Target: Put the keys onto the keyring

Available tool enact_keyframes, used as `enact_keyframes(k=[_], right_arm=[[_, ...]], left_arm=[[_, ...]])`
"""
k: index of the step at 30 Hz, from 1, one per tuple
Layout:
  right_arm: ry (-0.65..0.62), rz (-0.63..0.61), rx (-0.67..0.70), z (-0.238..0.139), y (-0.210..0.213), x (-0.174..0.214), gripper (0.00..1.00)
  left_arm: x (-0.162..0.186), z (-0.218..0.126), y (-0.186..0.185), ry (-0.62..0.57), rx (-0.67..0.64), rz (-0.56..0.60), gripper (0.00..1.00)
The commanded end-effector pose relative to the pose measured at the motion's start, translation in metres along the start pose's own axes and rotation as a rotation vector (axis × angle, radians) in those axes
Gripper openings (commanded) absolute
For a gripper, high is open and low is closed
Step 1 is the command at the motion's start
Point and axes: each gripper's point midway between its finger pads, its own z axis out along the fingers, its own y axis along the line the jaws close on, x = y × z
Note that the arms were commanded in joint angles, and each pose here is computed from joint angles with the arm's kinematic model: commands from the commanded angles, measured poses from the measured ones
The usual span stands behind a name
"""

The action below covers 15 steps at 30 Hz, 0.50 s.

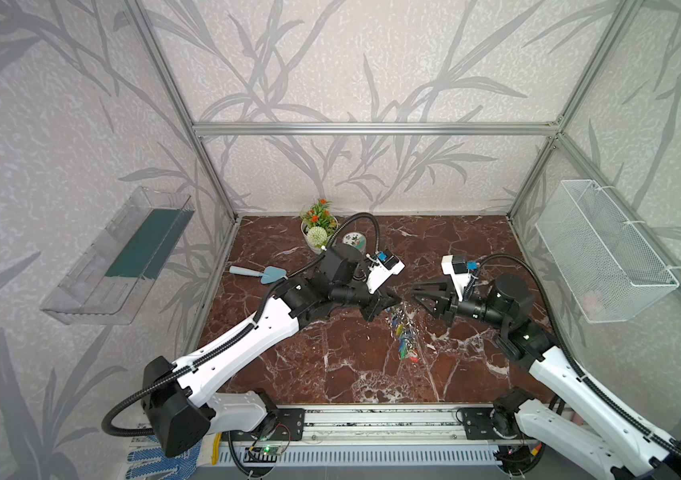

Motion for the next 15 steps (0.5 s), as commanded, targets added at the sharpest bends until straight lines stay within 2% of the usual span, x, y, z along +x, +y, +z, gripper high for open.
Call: enact_keyframes(k=[1,5,10,15], right_arm=[[-0.030,0.018,0.082,-0.007,-0.009,-0.015,0.32],[-0.037,0.043,0.117,-0.010,-0.016,-0.013,0.33],[-0.018,0.073,0.085,-0.006,-0.014,-0.004,0.33],[-0.006,0.086,0.038,-0.006,-0.006,0.000,0.20]], left_arm=[[-0.046,-0.019,-0.015,-0.225,0.001,0.093,0.00],[-0.053,-0.026,-0.019,-0.338,-0.011,0.102,0.00],[-0.058,-0.029,-0.025,-0.448,-0.019,0.116,0.00],[-0.063,-0.034,-0.026,-0.562,-0.029,0.107,0.00]])
